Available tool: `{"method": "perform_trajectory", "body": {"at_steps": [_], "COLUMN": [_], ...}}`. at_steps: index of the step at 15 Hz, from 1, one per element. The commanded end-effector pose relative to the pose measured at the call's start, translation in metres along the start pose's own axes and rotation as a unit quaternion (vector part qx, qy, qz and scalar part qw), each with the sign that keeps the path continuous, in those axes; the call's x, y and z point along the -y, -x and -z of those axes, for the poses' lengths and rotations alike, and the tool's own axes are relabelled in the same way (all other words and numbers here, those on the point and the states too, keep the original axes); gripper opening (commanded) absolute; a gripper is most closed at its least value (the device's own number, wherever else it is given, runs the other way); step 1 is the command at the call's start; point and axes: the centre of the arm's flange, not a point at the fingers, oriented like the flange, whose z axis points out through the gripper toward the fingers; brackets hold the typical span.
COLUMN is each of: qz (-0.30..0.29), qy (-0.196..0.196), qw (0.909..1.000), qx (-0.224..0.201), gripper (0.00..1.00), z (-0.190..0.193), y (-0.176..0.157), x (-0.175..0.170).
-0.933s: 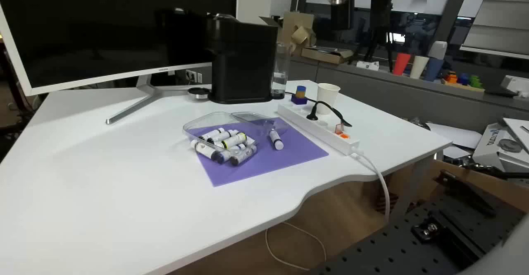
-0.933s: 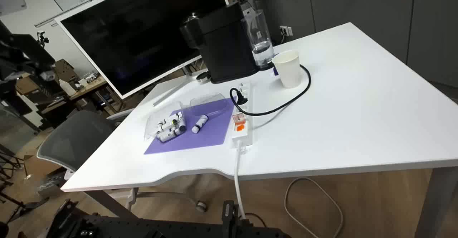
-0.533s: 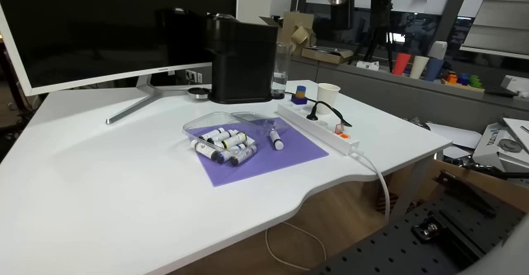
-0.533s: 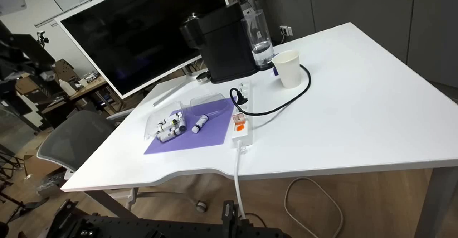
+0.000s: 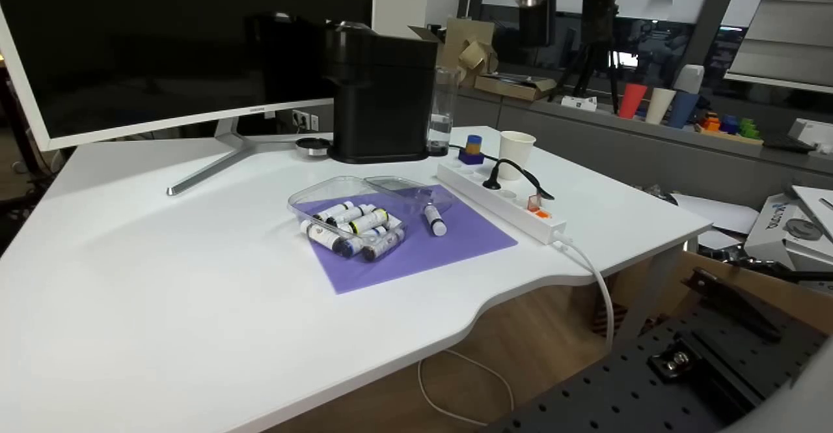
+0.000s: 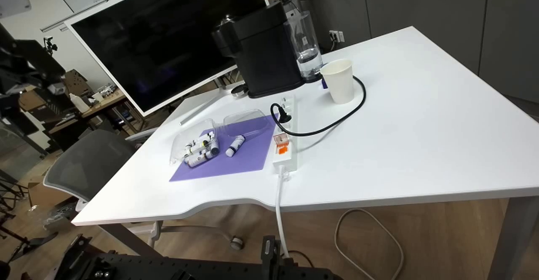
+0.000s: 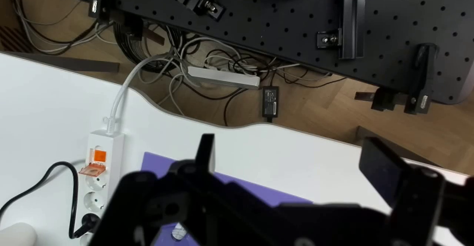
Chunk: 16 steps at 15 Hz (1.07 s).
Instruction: Close the lid on the clear container
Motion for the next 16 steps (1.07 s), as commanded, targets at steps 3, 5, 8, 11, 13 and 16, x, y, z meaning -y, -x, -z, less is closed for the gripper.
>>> {"method": "perform_trajectory", "body": {"at_steps": [3, 5, 8, 11, 13, 16], "qz": [-0.102, -0.142, -0.215, -0.284, -0.324, -0.397], "qy": [-0.038, -0.062, -0.101, -0.135, -0.160, -0.187], "qw": [0.9934, 0.9870, 0.9701, 0.9464, 0.9265, 0.8871], "qx": [-0.035, -0.043, -0.050, -0.072, -0.105, -0.144], "gripper": [1.00, 1.00, 1.00, 1.00, 1.00, 1.00], "z": [-0.008, -0.016, -0.039, -0.063, -0.078, -0.098], "y": [-0.020, -0.026, -0.035, -0.048, -0.061, -0.088], "x": [-0.046, -0.081, -0.135, -0.177, -0.199, -0.214]}}
